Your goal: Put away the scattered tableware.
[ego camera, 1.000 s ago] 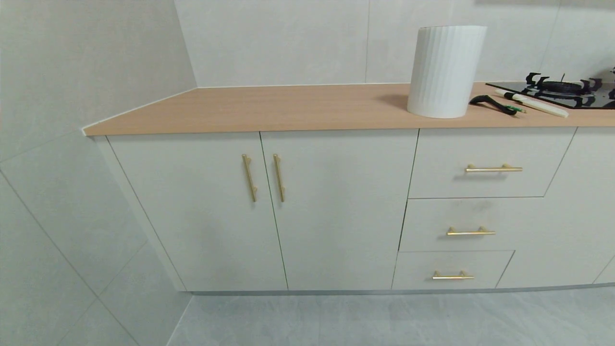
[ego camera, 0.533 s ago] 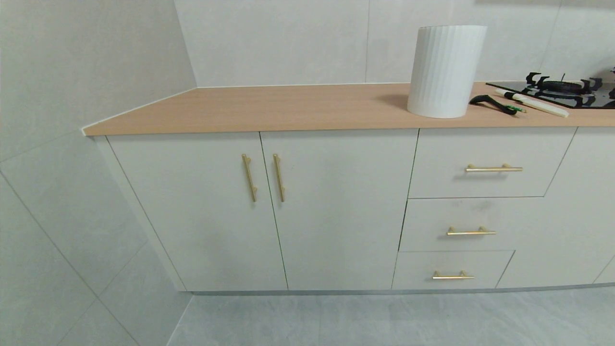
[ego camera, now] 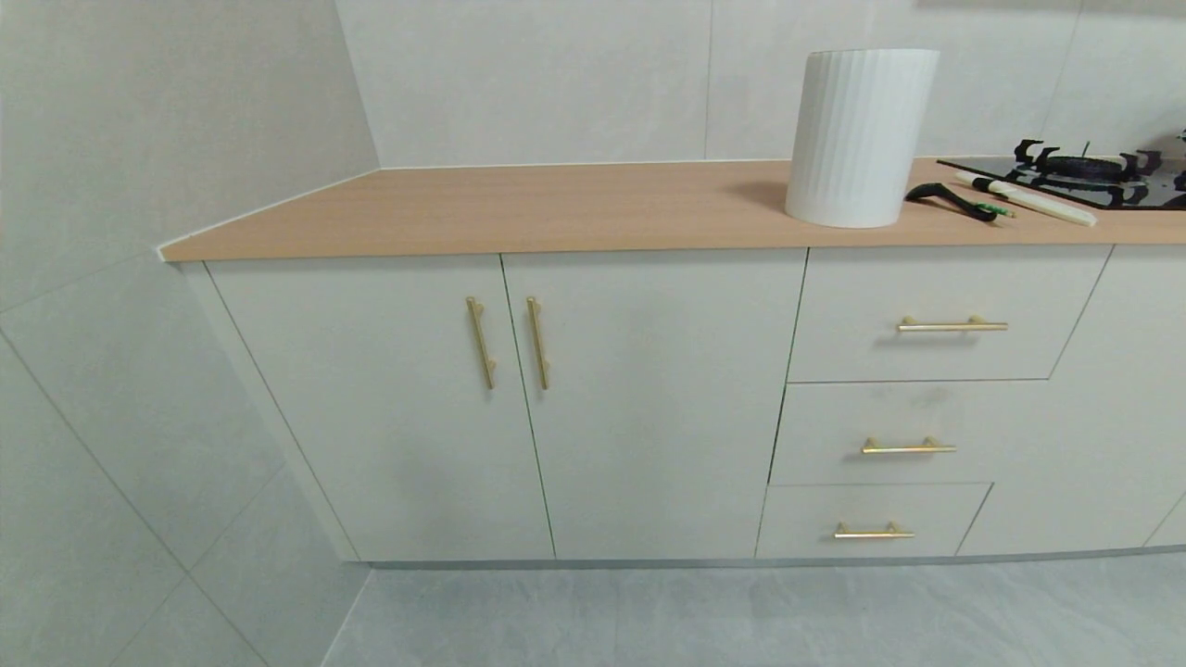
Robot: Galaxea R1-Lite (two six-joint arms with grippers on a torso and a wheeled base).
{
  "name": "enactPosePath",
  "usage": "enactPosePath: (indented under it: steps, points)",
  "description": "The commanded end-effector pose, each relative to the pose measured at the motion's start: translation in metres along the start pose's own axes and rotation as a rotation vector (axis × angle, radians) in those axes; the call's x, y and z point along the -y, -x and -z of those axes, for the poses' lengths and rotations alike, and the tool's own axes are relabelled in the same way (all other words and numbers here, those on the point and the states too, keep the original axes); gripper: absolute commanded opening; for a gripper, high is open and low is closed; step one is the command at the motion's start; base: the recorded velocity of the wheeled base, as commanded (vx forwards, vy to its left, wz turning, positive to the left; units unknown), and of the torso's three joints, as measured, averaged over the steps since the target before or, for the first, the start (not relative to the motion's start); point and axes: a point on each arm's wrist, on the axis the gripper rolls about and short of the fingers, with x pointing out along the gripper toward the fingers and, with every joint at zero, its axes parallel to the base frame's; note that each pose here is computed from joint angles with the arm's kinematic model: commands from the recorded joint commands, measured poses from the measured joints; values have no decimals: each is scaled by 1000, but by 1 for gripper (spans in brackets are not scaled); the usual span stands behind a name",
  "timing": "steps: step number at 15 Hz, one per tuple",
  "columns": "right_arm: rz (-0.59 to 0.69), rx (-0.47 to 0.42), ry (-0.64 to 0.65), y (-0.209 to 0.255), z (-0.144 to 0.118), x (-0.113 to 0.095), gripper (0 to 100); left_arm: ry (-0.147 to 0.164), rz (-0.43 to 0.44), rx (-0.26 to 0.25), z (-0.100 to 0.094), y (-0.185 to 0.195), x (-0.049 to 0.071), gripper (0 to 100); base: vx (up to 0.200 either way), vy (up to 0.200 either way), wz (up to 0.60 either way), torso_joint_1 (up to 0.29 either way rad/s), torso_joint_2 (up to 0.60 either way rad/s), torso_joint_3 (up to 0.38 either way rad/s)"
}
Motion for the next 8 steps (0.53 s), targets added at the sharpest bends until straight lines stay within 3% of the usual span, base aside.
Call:
enactPosePath:
  steps: [1,6,8]
  points:
    - [-44,-44,6,0,4,-1,100,-4,18,-6,1,0,0,100,0,0,0,0,0,0]
    - [-86,-44,3,0,5,-2,100,-6,20,-5,1,0,0,100,0,0,0,0,0,0]
    - [-89,-45,6,0,5,-2,100,-35,24,-6,1,0,1,100,0,0,0,0,0,0]
